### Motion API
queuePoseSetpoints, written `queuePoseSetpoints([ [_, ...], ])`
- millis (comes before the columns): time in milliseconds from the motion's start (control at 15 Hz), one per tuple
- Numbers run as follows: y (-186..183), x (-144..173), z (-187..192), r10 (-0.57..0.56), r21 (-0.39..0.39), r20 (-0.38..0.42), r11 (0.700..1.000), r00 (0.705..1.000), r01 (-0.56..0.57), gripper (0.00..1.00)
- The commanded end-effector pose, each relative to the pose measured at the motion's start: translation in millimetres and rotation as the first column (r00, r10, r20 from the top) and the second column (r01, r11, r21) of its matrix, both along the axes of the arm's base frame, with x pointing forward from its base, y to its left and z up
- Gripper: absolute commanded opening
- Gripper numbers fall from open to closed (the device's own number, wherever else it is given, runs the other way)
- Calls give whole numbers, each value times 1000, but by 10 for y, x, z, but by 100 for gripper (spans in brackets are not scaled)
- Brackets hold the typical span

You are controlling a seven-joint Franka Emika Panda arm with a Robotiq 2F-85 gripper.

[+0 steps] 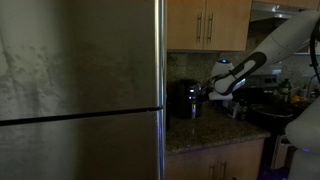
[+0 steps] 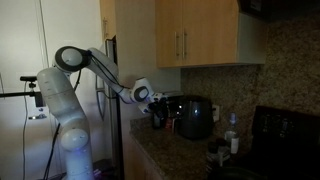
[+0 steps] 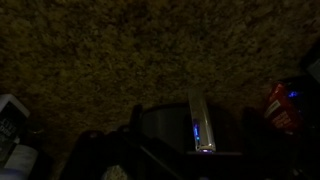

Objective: Open the rice cooker

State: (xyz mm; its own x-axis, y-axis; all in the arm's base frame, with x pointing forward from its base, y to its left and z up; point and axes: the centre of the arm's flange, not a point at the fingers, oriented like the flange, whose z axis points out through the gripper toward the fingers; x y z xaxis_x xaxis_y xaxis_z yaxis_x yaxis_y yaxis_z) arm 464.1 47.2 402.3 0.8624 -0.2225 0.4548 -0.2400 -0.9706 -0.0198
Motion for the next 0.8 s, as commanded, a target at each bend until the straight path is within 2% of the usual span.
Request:
queuePoseSetpoints([
  [0,-47,158,-294,-31,-32,-8,999,999,31,100],
  [267,-67,510,-686,-72,-16,-11,997,997,71,100],
  [533,11,783,-729,-86,59,75,995,993,82,100],
  [733,108,990,-734,-86,65,153,995,984,77,100],
])
